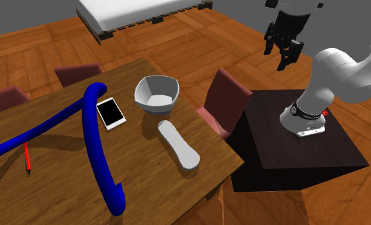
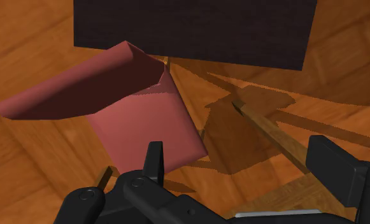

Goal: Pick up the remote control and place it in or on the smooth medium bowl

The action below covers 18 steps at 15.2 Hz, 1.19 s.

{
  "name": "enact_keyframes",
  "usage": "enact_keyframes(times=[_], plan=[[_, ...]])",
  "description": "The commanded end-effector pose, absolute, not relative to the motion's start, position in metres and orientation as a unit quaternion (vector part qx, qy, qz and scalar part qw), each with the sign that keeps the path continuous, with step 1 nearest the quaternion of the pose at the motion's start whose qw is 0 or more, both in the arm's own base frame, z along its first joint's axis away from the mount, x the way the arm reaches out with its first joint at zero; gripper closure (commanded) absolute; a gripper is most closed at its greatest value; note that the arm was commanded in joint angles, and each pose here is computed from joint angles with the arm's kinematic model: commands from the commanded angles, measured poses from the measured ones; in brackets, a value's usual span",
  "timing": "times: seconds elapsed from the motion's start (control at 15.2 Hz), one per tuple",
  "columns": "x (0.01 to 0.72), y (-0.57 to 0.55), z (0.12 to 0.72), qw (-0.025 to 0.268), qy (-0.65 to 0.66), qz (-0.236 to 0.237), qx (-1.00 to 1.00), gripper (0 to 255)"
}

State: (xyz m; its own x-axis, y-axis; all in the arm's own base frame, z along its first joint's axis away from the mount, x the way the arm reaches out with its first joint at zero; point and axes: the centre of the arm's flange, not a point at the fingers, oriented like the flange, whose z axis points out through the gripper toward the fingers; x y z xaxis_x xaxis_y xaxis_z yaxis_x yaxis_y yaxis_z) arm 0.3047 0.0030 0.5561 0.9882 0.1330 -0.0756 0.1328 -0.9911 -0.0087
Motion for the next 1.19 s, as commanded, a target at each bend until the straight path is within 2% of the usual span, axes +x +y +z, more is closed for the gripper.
enact_keyframes(times=[0.0, 1.12], plan=[[0.305, 0.003, 0.556, 0.002, -0.067, 0.038, -0.997, 0], [0.445, 0.148, 0.479, 0.006, 0.192, 0.019, -0.981, 0]])
